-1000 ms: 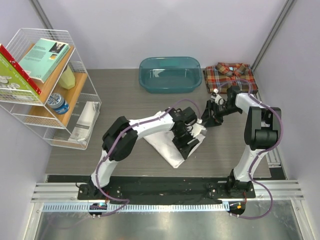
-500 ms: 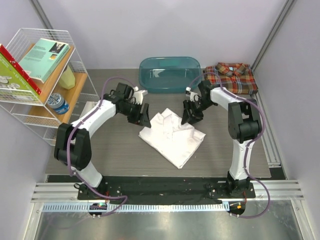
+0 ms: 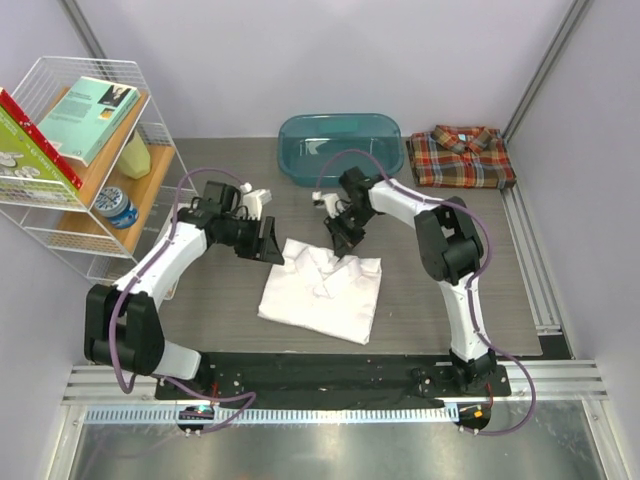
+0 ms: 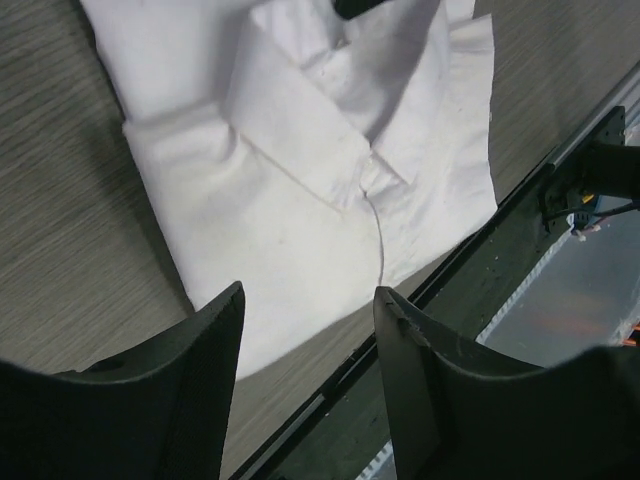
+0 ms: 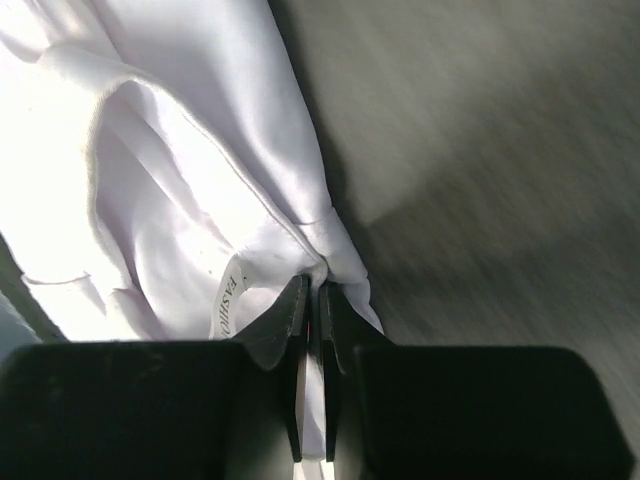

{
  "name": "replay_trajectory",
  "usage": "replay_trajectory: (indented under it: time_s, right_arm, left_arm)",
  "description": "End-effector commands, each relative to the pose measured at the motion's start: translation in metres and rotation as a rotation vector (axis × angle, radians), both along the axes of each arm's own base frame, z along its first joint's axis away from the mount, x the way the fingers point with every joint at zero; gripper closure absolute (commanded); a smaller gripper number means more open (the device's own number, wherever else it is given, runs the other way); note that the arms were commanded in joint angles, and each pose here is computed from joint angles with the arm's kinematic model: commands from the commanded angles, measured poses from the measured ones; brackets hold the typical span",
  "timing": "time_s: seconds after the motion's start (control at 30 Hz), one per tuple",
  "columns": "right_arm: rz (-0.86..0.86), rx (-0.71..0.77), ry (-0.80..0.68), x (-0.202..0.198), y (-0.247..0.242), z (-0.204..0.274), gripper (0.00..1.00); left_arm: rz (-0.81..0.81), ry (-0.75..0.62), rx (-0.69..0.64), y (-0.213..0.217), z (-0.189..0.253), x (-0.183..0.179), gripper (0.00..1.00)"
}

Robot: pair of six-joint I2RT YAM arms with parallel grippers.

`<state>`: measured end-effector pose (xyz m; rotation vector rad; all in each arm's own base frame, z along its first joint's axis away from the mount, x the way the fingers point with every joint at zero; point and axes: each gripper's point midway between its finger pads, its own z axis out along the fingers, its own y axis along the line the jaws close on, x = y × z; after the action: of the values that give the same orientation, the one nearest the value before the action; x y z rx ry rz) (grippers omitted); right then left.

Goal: Fold and stack the long sleeve shirts
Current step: Fold the shirt

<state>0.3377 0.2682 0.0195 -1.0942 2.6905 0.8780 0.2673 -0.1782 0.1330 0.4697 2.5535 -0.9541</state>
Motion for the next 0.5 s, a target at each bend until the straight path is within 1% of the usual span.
replay_trajectory:
  time_s: [0.0,0.07,0.13,0.17,0.2,0.23,0.27,0.3,0.33,0.37,0.43,0.47]
  right_arm:
    - [0.289,-0.087,-0.180,-0.019,0.010,-0.006,0.87]
    - [0.289,-0.089,-0.241,-0.008,0.011,0.008,0.81]
    - [0.254,-0.101,-0.315,0.013,0.006,0.028,0.73]
    - [0.230,-0.095,-0.335,0.020,0.004,0.039,0.65]
    - [0.204,-0.074,-0.365,0.026,0.003,0.059,0.60]
    - [0.142,-0.047,-0.353,0.032,-0.001,0.077,0.54]
    - [0.108,-0.027,-0.348,0.033,-0.005,0.090,0.45]
    - [0.072,-0.004,-0.345,0.032,-0.008,0.105,0.42]
    - [0.042,0.011,-0.317,0.026,-0.014,0.112,0.41]
    - [-0.011,0.049,-0.264,0.021,-0.020,0.117,0.40]
    - [-0.062,0.047,-0.190,0.000,-0.036,0.113,0.41]
    - [-0.092,0.058,-0.141,-0.008,-0.043,0.110,0.42]
  left_arm:
    - [0.048,-0.015,-0.064,0.004,0.002,0.001,0.44]
    - [0.088,0.000,-0.050,0.011,-0.005,0.005,0.44]
    - [0.130,0.028,-0.047,0.017,-0.014,0.009,0.44]
    - [0.134,0.039,-0.046,0.017,-0.017,0.009,0.44]
    - [0.126,0.054,-0.052,0.015,-0.020,0.011,0.44]
    - [0.125,0.058,-0.048,0.015,-0.022,0.012,0.44]
    - [0.120,0.048,-0.045,0.016,-0.021,0.016,0.43]
    - [0.103,0.048,-0.043,0.015,-0.025,0.017,0.40]
    - [0.083,0.046,-0.045,0.013,-0.024,0.018,0.39]
    - [0.042,0.014,-0.038,0.012,-0.022,0.022,0.39]
    - [0.020,0.029,-0.018,0.013,-0.027,0.022,0.41]
    - [0.003,0.017,-0.012,0.013,-0.026,0.024,0.44]
